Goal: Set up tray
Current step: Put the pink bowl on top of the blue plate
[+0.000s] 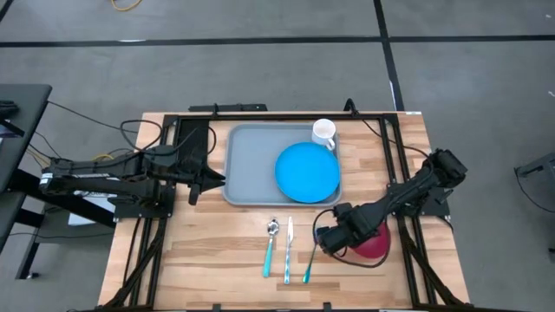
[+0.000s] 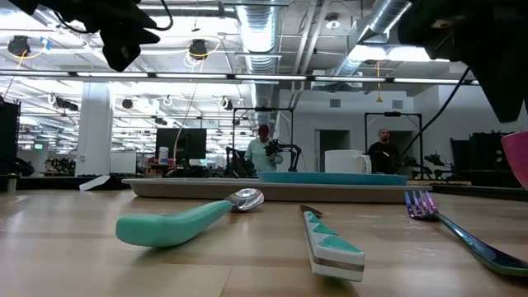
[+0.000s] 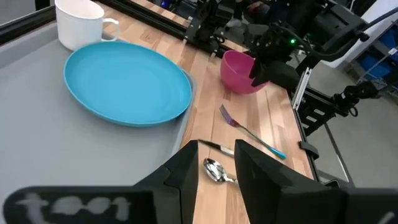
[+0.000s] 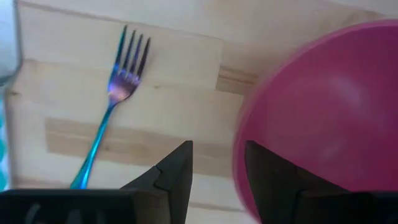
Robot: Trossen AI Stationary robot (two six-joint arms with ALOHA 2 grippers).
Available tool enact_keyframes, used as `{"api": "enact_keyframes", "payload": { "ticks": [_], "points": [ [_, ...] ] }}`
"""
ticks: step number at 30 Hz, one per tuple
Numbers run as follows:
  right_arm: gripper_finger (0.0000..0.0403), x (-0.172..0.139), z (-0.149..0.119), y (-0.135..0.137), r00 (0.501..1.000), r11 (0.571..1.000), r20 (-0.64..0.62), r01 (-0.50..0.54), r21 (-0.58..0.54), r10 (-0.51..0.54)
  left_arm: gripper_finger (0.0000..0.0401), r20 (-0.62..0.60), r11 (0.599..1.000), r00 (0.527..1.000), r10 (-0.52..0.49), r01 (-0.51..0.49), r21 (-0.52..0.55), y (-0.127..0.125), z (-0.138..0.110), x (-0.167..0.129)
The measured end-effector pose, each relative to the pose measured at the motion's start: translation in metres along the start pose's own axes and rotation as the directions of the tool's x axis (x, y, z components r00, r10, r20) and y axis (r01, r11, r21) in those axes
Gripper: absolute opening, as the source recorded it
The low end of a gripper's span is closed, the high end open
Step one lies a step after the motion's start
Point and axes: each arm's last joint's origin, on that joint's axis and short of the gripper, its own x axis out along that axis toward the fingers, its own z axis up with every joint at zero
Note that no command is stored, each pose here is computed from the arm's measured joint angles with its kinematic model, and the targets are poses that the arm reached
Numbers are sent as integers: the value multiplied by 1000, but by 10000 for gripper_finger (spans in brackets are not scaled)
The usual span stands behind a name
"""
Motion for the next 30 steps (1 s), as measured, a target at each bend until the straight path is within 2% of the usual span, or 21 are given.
{"api": "enact_keyframes", "payload": {
  "ticks": [6, 15, 19, 27, 30],
  "points": [
    [133, 6, 3, -2, 996, 996, 24, 82, 25, -83, 91, 2, 1000, 1000, 0, 0, 14, 0, 0, 0],
    [110, 13, 7, 2, 995, 995, -3, 104, 9, -104, 91, 8, 1000, 1000, -2, 2, 17, 0, 1, 0],
    [87, 13, 9, 4, 995, 995, -4, 99, 15, -99, 91, 7, 1000, 1000, -2, 2, 16, 0, 1, 0],
    [9, 13, 9, 4, 995, 995, -12, 98, 15, -97, 91, 6, 1000, 1000, -2, 2, 16, 0, 1, 0],
    [10, 13, 9, 4, 995, 995, -10, 97, 15, -97, 91, 5, 1000, 1000, -2, 2, 16, 0, 1, 0]
  ]
}}
